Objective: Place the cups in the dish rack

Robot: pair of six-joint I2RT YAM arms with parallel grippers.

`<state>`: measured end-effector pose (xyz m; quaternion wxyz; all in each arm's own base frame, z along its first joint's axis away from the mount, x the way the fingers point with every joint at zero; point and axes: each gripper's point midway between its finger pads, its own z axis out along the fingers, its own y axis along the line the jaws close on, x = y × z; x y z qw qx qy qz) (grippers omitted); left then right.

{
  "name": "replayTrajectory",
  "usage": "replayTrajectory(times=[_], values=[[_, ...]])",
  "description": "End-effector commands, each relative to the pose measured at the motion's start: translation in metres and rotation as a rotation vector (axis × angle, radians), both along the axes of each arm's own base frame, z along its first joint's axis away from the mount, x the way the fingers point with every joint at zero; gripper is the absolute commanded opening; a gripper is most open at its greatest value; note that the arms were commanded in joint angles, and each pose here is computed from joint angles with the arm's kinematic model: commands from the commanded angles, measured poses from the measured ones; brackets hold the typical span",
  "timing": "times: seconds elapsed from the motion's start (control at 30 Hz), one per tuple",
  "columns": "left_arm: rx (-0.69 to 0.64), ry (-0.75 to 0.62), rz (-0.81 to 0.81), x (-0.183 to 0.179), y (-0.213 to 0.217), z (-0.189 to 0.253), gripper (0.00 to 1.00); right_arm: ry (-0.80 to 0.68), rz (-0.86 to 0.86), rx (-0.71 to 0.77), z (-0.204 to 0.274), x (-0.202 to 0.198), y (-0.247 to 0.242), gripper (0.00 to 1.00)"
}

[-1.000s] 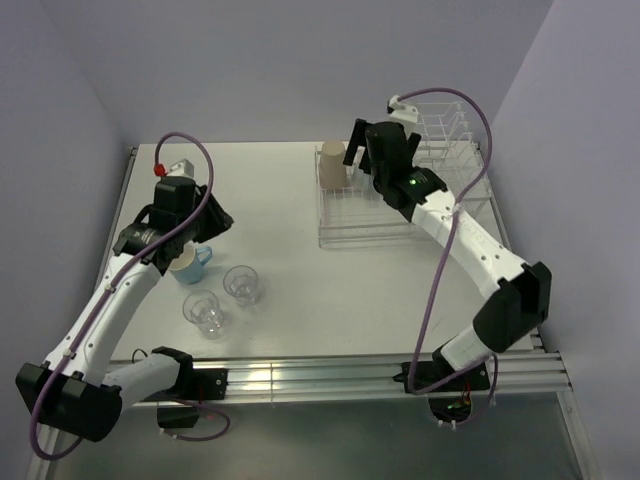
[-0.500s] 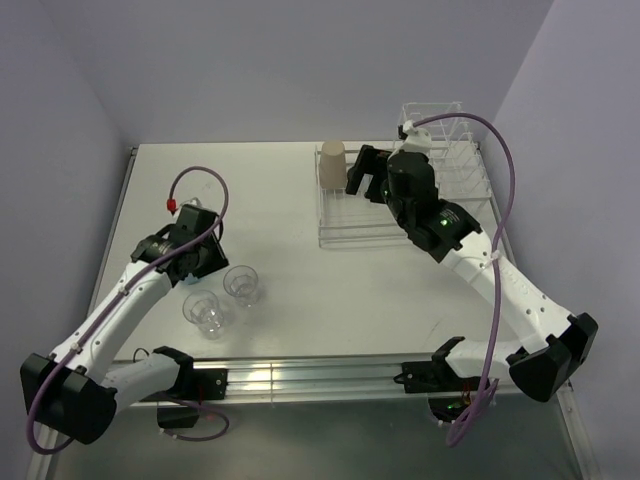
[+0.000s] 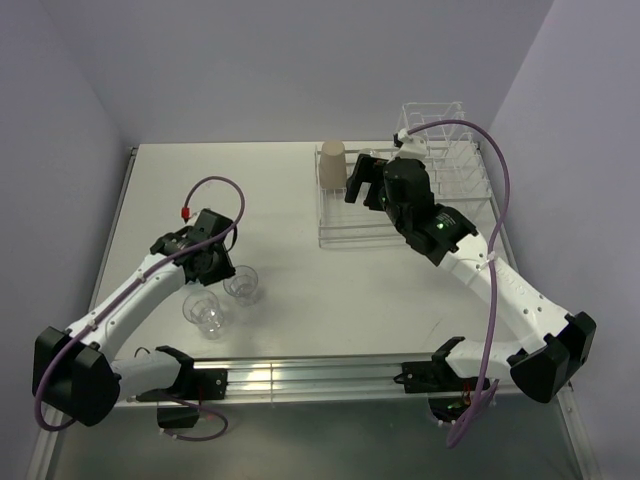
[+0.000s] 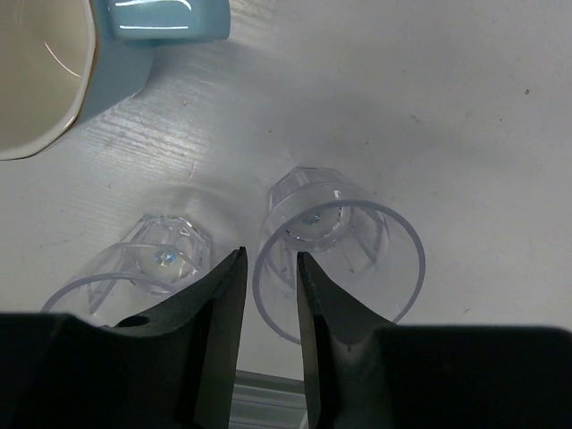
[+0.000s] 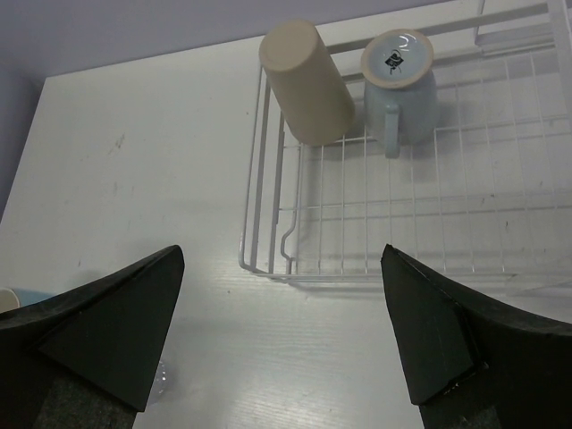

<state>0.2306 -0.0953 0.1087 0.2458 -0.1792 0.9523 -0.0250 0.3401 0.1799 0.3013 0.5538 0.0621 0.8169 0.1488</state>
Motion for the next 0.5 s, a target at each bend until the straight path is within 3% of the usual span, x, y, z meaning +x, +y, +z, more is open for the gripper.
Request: replayTrajectory(times=[0.0, 0.47], values=[[0.022, -0.006, 0.025, 0.000, 0.005, 0.000, 0.36, -0.035, 0.003, 0.021, 0.012, -0.004, -0.001, 0.99], [0.053, 0.090, -0.033, -0.007, 0.000, -0.021, 0.34, -0.045, -0.004, 0.013, 0.013, -0.006, -0.006, 1.00]])
